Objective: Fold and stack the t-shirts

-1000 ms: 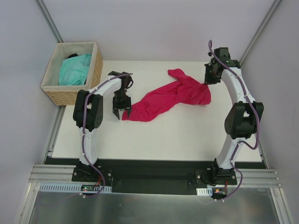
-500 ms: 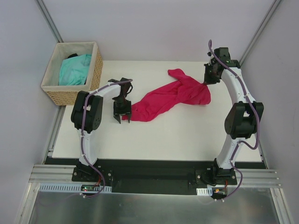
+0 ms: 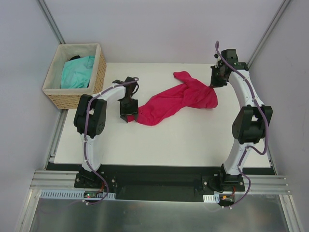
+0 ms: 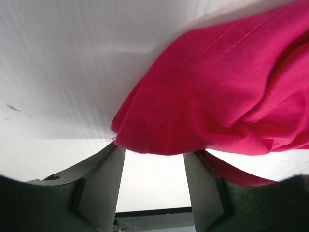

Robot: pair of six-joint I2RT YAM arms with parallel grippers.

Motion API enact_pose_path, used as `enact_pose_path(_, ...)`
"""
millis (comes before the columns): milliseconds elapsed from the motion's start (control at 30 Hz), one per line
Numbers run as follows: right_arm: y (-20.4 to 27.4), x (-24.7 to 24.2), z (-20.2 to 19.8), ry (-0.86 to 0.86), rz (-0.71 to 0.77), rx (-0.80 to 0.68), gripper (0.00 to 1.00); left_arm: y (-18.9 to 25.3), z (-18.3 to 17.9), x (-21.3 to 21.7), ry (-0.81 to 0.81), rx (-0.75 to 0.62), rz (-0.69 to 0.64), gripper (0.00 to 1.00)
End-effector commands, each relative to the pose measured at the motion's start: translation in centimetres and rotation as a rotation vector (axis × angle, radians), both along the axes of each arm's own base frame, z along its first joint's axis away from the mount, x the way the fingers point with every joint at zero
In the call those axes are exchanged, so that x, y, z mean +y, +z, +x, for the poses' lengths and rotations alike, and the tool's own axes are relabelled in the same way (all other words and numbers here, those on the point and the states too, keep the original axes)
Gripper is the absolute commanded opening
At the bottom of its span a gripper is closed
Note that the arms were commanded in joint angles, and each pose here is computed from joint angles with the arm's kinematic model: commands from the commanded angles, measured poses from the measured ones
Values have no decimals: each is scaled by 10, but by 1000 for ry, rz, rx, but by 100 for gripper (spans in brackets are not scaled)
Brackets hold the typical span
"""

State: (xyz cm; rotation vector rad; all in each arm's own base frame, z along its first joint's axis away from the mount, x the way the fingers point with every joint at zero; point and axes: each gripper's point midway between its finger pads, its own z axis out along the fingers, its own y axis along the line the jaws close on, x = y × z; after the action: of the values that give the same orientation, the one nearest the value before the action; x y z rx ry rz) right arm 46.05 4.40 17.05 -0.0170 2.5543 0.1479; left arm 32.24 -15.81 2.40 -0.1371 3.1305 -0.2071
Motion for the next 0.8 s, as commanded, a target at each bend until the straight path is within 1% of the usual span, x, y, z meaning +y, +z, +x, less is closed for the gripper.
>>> enact_pose_path(0, 22, 1, -5, 1, 23, -42, 1, 23, 21, -4, -24, -103, -3, 51)
enact_pose_path(367, 25, 1, -6, 4, 23, -48, 1, 15, 15, 4, -14, -72, 42, 50)
enact_pose_path(567, 26, 2, -7, 6, 26, -49, 1, 19, 5, 5, -25, -62, 31, 51)
enact_pose_path(767, 27, 2, -7, 9, 27, -53, 1, 31, -8, 15, -13, -88, 52, 54)
